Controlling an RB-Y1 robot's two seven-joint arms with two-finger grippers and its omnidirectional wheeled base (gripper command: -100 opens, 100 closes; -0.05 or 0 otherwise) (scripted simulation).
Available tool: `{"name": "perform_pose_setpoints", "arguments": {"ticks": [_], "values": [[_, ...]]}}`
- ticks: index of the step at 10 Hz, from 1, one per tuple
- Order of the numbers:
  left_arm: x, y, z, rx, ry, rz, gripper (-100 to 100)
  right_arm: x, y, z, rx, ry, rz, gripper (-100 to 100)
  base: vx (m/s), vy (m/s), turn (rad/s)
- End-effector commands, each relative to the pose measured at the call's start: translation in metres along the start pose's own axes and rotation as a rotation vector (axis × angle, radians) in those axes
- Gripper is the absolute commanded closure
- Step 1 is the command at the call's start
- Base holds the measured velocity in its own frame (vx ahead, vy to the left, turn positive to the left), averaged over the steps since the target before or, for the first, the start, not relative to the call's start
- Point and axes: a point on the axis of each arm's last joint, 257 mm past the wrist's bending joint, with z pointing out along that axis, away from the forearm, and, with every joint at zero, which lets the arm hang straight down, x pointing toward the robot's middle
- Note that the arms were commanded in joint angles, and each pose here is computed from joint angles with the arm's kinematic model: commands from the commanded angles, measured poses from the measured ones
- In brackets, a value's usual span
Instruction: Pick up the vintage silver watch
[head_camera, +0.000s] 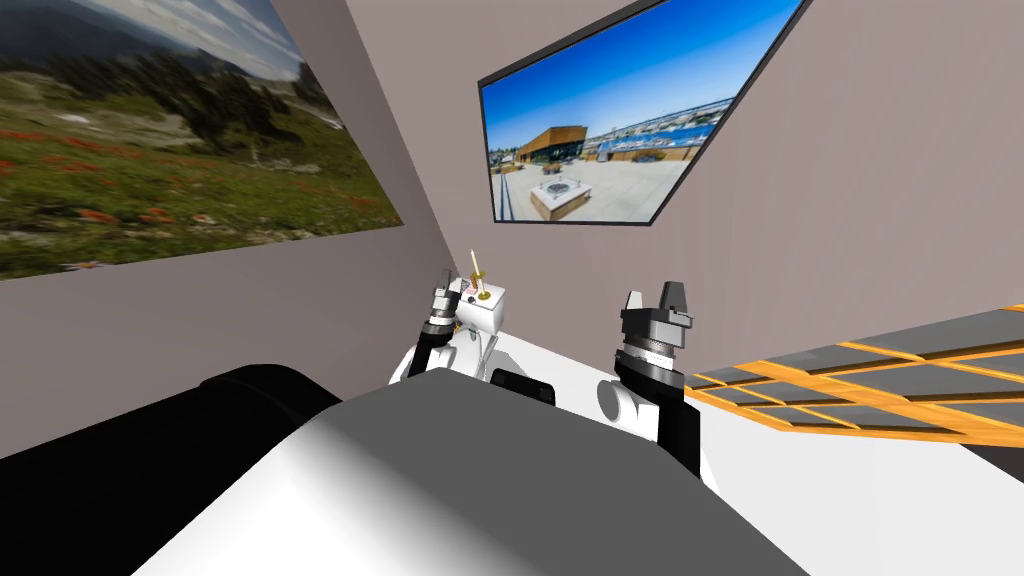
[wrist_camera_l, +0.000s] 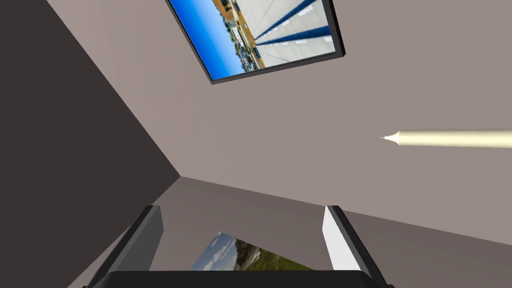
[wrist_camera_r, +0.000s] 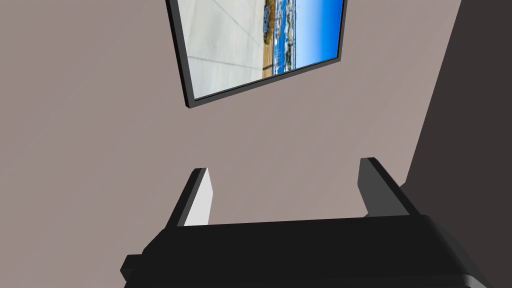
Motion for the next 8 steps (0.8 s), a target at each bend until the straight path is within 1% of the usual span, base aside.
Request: {"name": "perform_pose_setpoints", "arguments": {"ticks": [1, 2, 3, 5, 8], "values": [[0.001, 0.023, -0.003, -0.062, 0.024, 0.010, -100, 0.000, 0.000, 0.000, 0.000, 0.000, 0.000, 0, -0.031, -0.072, 0.034], [0.001, 0.038, -0.006, -0.102, 0.032, 0.014, -100, 0.000, 0.000, 0.000, 0.000, 0.000, 0.000, 0, -0.034, -0.081, 0.043], [0.001, 0.038, -0.006, -0.102, 0.032, 0.014, -100, 0.000, 0.000, 0.000, 0.000, 0.000, 0.000, 0, -0.021, -0.051, 0.018], [-0.001, 0.069, -0.015, -0.187, 0.040, 0.020, -100, 0.000, 0.000, 0.000, 0.000, 0.000, 0.000, 0, -0.024, -0.045, 0.032], [-0.006, 0.115, -0.032, -0.317, 0.041, 0.026, -100, 0.000, 0.000, 0.000, 0.000, 0.000, 0.000, 0, -0.013, -0.070, 0.045]]}}
